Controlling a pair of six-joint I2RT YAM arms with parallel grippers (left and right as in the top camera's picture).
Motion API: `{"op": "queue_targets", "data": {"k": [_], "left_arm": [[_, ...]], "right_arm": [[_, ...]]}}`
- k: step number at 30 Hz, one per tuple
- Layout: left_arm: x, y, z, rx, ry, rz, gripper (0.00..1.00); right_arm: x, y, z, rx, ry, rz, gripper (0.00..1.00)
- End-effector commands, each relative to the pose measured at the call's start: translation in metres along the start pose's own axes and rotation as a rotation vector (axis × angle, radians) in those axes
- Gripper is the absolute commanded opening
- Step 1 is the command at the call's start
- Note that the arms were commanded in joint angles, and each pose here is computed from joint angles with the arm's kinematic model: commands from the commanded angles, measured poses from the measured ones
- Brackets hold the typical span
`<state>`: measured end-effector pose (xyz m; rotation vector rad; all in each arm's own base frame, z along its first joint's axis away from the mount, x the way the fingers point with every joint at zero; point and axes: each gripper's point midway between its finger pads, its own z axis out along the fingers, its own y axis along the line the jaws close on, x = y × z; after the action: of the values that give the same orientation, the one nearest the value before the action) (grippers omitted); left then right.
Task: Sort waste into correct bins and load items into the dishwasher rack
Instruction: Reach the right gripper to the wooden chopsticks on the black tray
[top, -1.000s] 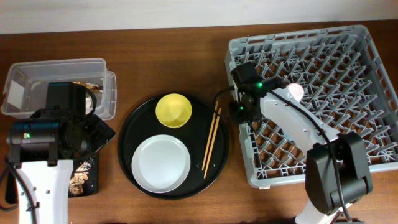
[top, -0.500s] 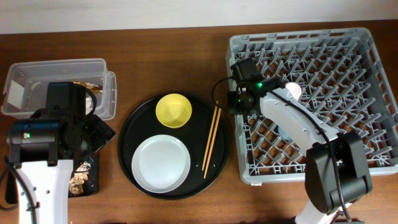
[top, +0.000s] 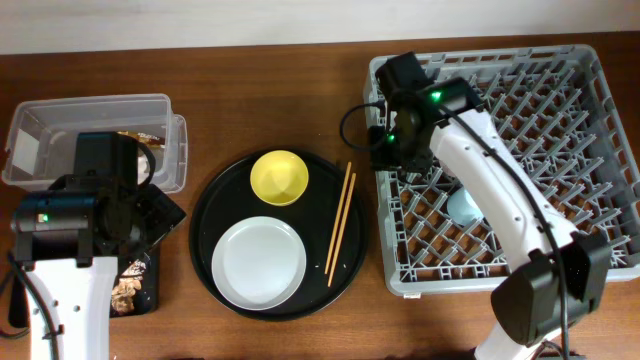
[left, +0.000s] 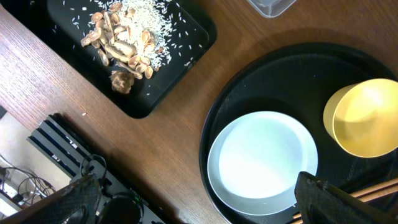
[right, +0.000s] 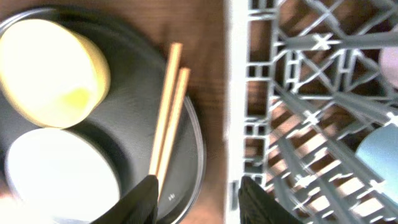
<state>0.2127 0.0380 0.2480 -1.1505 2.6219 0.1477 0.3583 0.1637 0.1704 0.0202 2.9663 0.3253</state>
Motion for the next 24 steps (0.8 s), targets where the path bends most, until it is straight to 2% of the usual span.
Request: {"op": "queue_targets", "data": {"k": [1,4,11,17,24], "left_arm": [[-0.001,0.001,-0.003,0.006,-0.012,-0.005,0.99],[-0.001,0.001,-0.003,0.006,-0.012,-0.005,0.99],[-0.001,0.001,-0.003,0.006,-0.012,-0.005,0.99],[-0.001,0.001,-0.003,0.006,-0.012,-0.005,0.99],[-0.001,0.001,-0.003,0.006,-0.012,-0.005,0.99]], "right_arm": [[0.016,0.028,-0.006,-0.078,0.041,-0.003,0.44],[0.026,0.026,0.008,0.021,0.038,0.056,0.42],[0.059,0.026,0.078,0.202,-0.05,0.213,0.16],[0.073,0.022,0.122,0.147,-0.046,0.251,0.16],[0.074,0.017,0.147,0.167,-0.036,0.249,0.16]]}}
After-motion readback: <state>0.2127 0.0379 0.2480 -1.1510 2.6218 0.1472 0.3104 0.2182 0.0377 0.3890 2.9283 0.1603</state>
